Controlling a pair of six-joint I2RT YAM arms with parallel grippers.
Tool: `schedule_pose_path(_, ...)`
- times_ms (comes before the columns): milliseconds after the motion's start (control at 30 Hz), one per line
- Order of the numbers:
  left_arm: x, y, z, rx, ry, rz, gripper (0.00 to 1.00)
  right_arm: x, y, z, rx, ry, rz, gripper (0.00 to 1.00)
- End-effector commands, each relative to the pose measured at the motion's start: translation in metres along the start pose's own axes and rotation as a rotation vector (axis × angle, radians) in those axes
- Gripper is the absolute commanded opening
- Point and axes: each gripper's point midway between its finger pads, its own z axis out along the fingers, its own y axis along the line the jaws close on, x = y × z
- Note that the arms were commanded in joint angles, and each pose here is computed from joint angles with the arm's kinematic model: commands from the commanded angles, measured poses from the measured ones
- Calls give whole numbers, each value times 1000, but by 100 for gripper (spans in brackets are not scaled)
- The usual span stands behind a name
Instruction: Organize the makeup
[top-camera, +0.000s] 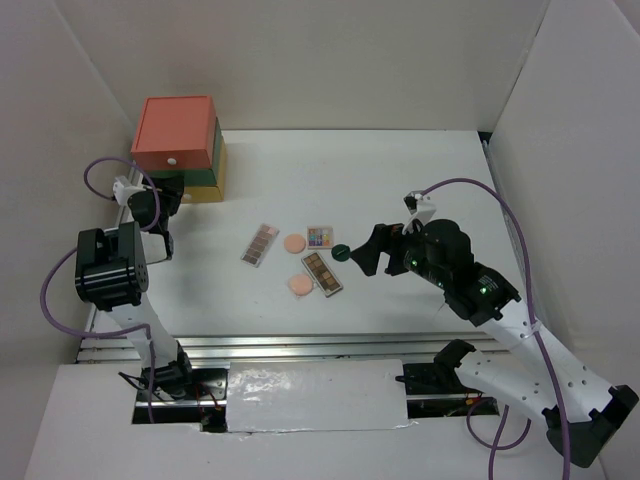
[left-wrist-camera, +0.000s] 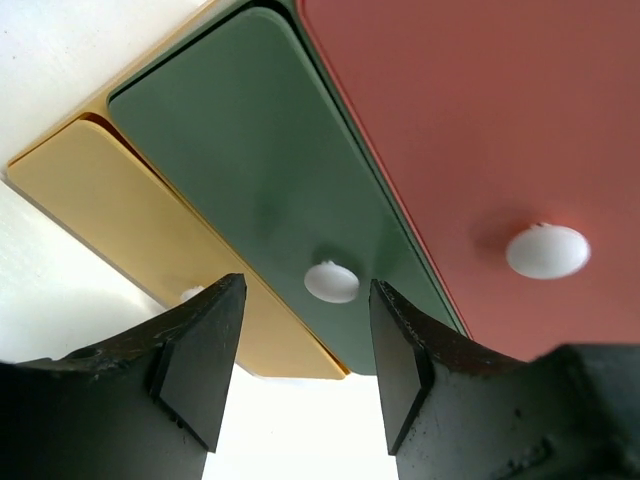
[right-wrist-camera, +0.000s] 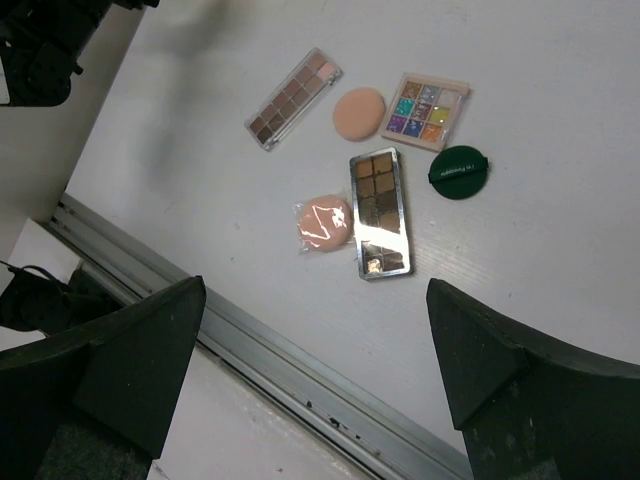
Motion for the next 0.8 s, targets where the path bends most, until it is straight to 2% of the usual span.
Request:
schedule_pose_path(0, -14, -20, 10, 80, -37, -2, 64, -9, 6, 1, -27, -34, -19, 100)
schedule_pose_path(400, -14, -28, 18, 115, -31, -5, 53, -8, 5, 4, -24, -25, -21, 100)
schedule_pose_path(600, -14, -29, 18, 117, -25, 1, 40, -7, 5, 4, -23, -26, -21, 100)
schedule_pose_path(700, -14, -30, 18, 120, -24, 9, 26, -7, 5, 4, -23, -24, -21, 100)
schedule_pose_path(767, -15, -32, 16, 122, -23, 6, 24, -7, 4, 5, -21, -25, -22, 100)
